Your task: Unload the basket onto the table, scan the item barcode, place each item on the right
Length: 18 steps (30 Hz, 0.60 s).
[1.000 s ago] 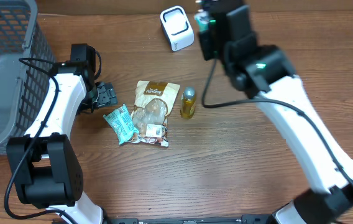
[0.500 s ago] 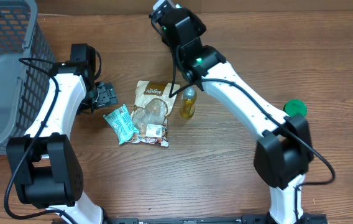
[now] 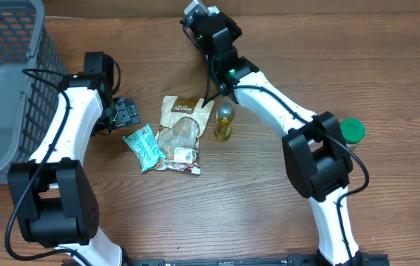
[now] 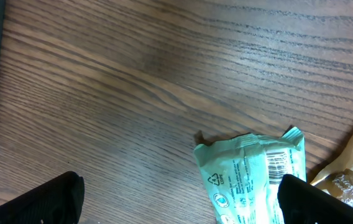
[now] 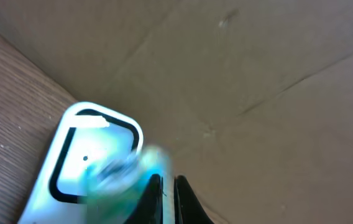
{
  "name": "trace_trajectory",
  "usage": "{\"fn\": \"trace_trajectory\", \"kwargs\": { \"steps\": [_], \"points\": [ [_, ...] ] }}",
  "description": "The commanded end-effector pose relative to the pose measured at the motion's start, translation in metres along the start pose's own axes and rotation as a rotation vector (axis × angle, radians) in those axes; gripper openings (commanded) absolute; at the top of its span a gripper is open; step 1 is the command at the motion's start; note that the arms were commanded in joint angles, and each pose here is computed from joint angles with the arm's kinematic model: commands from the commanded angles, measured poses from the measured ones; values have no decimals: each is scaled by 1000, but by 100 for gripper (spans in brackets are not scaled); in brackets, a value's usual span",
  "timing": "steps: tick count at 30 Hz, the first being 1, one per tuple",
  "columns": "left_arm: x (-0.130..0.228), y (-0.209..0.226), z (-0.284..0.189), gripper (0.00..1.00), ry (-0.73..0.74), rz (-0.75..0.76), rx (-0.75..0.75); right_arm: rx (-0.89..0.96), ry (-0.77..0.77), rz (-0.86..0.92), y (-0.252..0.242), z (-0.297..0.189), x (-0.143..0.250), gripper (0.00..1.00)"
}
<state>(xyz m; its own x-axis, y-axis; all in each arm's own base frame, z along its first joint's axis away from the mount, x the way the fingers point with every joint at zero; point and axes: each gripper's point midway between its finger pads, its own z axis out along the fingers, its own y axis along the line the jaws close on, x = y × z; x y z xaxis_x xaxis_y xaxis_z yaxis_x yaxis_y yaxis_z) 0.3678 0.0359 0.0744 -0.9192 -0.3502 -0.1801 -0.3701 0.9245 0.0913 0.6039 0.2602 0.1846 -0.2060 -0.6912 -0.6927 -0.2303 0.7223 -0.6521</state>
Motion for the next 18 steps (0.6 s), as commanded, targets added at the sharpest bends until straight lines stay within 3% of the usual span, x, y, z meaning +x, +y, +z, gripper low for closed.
{"fn": "trace_trajectory", "kwargs": {
  "steps": [1,8,13,14,16,18],
  "points": [
    [-2,5,-9,100,-24,2,0,-44,-53,16,3,7,-5,4],
    [-2,5,-9,100,-23,2,0,-36,-100,52,-4,10,-13,4],
    [-2,5,-9,99,-24,2,0,-3,12,432,-28,8,11,4],
    [-2,5,-9,100,-24,2,0,-15,38,490,-31,7,17,6],
    [-2,5,-9,100,-24,2,0,-97,108,624,-36,8,37,23],
    [-2,5,-9,99,-23,2,0,-265,180,665,-29,9,63,33]
  ]
}}
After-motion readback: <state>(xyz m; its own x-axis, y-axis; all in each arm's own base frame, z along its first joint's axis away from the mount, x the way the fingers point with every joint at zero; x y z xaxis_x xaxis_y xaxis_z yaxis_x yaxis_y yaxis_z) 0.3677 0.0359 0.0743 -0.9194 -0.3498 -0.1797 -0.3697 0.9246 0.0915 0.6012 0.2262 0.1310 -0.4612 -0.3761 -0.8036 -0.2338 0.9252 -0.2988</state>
